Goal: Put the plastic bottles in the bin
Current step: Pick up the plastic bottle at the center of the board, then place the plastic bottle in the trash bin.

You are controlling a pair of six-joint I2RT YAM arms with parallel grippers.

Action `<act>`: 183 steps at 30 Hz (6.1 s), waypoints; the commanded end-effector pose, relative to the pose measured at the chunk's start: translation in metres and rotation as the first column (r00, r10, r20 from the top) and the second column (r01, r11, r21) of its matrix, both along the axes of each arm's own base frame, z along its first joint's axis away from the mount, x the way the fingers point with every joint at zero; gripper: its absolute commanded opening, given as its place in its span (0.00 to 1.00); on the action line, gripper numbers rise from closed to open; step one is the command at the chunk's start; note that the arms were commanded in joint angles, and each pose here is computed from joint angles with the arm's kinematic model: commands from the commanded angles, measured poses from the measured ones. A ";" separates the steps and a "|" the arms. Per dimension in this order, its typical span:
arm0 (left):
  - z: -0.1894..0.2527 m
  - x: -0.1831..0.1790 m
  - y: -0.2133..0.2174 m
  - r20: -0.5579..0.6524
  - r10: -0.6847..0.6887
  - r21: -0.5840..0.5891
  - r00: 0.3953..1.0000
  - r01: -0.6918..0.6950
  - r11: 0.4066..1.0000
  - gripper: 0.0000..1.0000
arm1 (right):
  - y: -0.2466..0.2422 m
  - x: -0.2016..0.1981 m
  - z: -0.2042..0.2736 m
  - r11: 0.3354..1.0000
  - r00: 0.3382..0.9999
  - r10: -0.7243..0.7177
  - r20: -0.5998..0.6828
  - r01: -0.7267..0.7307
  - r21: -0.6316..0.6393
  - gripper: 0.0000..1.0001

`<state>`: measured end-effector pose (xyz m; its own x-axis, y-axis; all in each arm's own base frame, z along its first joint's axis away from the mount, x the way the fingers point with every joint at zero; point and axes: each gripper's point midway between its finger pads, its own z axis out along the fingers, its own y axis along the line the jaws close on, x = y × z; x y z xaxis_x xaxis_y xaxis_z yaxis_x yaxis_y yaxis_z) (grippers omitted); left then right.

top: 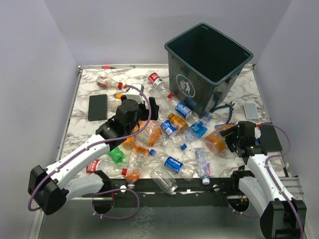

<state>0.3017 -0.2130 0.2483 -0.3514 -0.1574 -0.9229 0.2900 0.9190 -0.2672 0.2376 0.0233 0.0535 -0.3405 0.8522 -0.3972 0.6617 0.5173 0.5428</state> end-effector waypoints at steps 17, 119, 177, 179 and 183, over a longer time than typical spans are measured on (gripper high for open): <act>0.019 -0.029 -0.041 0.118 -0.248 -0.173 0.962 0.266 0.948 0.99 | 0.089 -0.044 0.191 0.723 0.596 0.665 0.450 -0.666 -0.185 0.42; 0.110 -0.111 -0.099 0.501 -0.623 -0.029 0.601 0.731 0.681 0.49 | 0.260 -0.015 0.404 0.247 -0.022 0.900 0.436 -0.799 -0.549 0.29; 0.070 -0.022 0.059 0.387 0.209 -0.016 0.898 -0.220 0.975 0.99 | 0.120 0.087 0.458 0.779 0.409 0.627 0.662 -0.313 -0.544 1.00; 0.063 -0.017 0.064 0.366 0.246 0.019 0.898 -0.271 0.962 0.99 | 0.116 0.058 0.440 0.769 0.372 0.638 0.674 -0.334 -0.544 1.00; 0.045 -0.007 0.071 0.305 0.329 0.090 0.894 -0.371 0.924 0.99 | 0.098 0.009 0.396 0.781 0.369 0.624 0.689 -0.336 -0.526 1.00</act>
<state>0.2868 -0.1592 0.3023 0.0320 -0.1307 -0.9909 0.1417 0.9820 -0.1250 0.2782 0.1161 0.4817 -0.0327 0.4487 -0.8931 -0.3258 0.8399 0.4339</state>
